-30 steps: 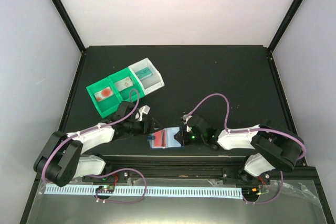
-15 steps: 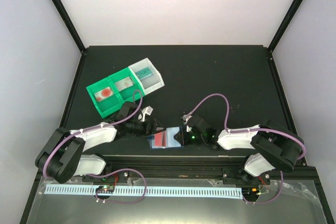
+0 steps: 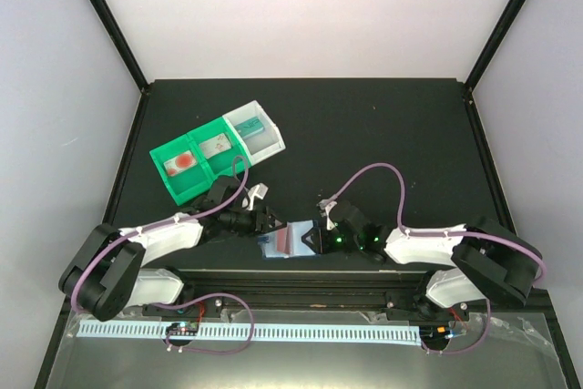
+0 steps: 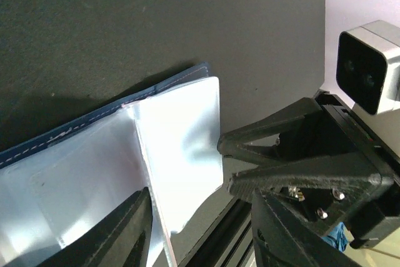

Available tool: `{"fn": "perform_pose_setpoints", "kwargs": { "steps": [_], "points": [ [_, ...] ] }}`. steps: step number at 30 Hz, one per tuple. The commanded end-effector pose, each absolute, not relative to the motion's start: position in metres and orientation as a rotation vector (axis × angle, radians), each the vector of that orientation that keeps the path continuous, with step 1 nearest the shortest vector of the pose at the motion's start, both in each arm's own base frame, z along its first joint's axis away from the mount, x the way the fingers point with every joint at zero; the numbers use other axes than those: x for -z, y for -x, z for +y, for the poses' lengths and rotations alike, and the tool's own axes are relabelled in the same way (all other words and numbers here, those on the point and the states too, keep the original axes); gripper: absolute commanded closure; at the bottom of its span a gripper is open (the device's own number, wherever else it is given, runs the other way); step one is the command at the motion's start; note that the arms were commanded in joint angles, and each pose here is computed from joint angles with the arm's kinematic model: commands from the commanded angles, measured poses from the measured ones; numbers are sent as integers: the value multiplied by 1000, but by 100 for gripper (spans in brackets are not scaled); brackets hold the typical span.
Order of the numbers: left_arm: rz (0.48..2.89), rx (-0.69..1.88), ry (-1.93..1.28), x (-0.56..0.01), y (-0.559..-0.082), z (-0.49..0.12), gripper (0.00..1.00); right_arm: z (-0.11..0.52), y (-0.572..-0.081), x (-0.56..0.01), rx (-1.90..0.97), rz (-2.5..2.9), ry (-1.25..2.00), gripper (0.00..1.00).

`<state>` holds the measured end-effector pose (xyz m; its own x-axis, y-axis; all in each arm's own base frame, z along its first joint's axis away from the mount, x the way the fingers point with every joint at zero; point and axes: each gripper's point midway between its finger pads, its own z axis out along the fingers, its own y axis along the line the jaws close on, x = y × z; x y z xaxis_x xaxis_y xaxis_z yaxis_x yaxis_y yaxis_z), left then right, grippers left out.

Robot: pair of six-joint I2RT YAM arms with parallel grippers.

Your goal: Take the credit cards out of the card holder

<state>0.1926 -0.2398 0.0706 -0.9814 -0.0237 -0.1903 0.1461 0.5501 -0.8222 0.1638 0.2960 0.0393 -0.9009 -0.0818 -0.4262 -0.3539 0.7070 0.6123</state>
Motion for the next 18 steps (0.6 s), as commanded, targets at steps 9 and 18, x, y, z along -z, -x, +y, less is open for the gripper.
{"fn": "perform_pose_setpoints", "kwargs": {
  "steps": [9,18],
  "points": [
    [2569,1439,-153,-83,-200,-259,64,331,-159,-74,-1141,2462,418,56],
    [2554,1485,-197,-92,-195,-279,57,318,-157,-69,-1099,2462,363,50]
  ]
}}
